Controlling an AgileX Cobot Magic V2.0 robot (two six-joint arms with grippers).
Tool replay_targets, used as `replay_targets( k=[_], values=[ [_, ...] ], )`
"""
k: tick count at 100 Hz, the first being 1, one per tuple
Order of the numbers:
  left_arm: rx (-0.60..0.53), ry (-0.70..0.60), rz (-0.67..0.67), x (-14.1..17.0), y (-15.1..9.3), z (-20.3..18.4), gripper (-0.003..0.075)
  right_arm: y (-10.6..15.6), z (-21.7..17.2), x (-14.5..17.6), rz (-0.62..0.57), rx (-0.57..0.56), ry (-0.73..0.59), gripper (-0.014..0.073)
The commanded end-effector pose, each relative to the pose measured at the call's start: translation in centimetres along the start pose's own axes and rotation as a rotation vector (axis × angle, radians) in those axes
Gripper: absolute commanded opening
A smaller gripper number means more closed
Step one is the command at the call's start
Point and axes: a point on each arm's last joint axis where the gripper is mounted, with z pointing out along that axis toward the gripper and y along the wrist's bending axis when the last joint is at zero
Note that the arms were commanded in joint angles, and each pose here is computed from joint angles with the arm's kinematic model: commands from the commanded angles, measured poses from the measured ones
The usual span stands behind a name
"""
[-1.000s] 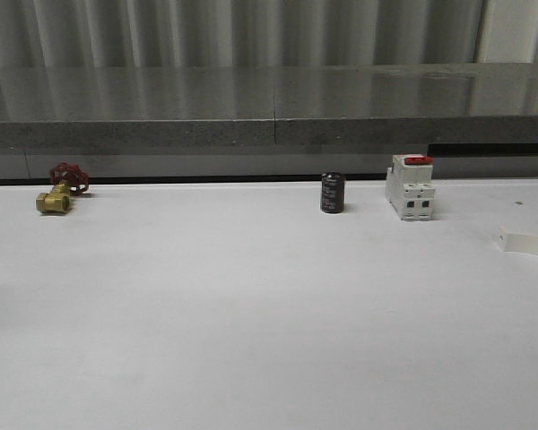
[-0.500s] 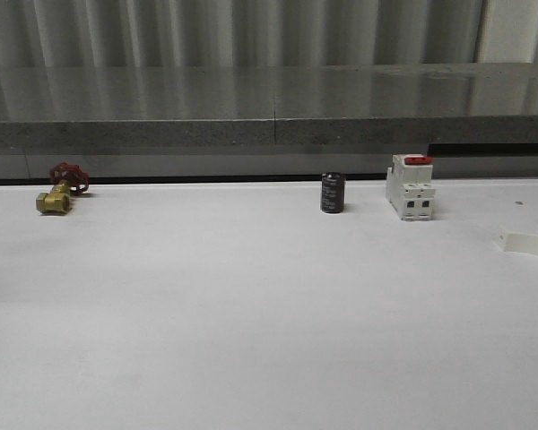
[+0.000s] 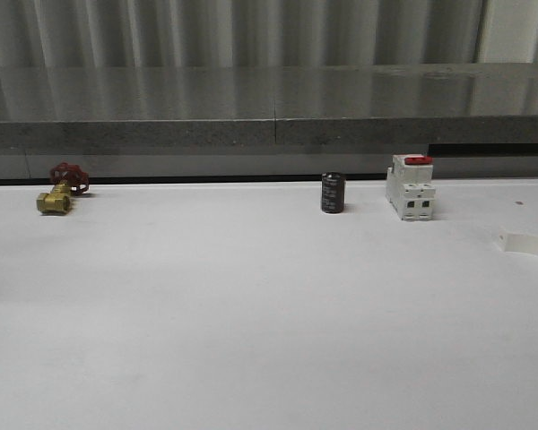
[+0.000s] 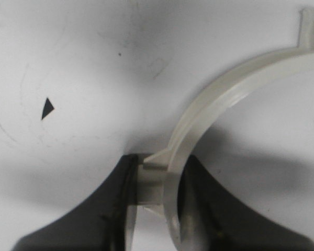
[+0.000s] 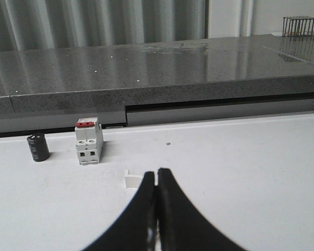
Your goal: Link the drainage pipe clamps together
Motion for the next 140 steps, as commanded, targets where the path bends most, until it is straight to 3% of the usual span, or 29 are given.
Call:
replay_targets(
  k=[1, 20, 44, 83, 103, 120, 140],
  values=[
    [0.008, -0.1, -0.011, -0.7, 0.1, -3.0, 0.0002, 0.0, -0.2, -1.3, -0.005, 0.001, -0.107, -0.0065],
    [0.015, -0.169, -0.004, -0.5, -0.4, -6.0, -0.001, 0.0, -0.2, -1.3, -0.005, 0.001, -0.107, -0.0065],
    [0.07, -0.278, 0.041, 0.5, -4.9, -10.0, -0.001, 0.0, -0.2, -1.3, -0.005, 0.001, -0.107, -0.0065],
    [0.19, -0.302, 0.106, 3.0, -16.1, -9.6, -0.001, 0.0, -0.2, -1.3, -0.005, 0.001, -0.107, -0.0065],
    [0.279, -0.225, 0.133, 4.6, -20.7, -7.3, -0.001, 0.0, -0.2, -1.3, -0.005, 0.001, -0.107, -0.0065],
    [0.284, -0.191, 0.172, 5.6, -22.7, -5.8, -0.001, 0.0, -0.2, -1.3, -0.005, 0.001, -0.107, -0.0065],
    [0.268, -0.142, 0.171, 5.7, -23.0, -4.2, 0.0002, 0.0, -0.2, -1.3, -0.005, 0.001, -0.107, -0.0065]
  ],
)
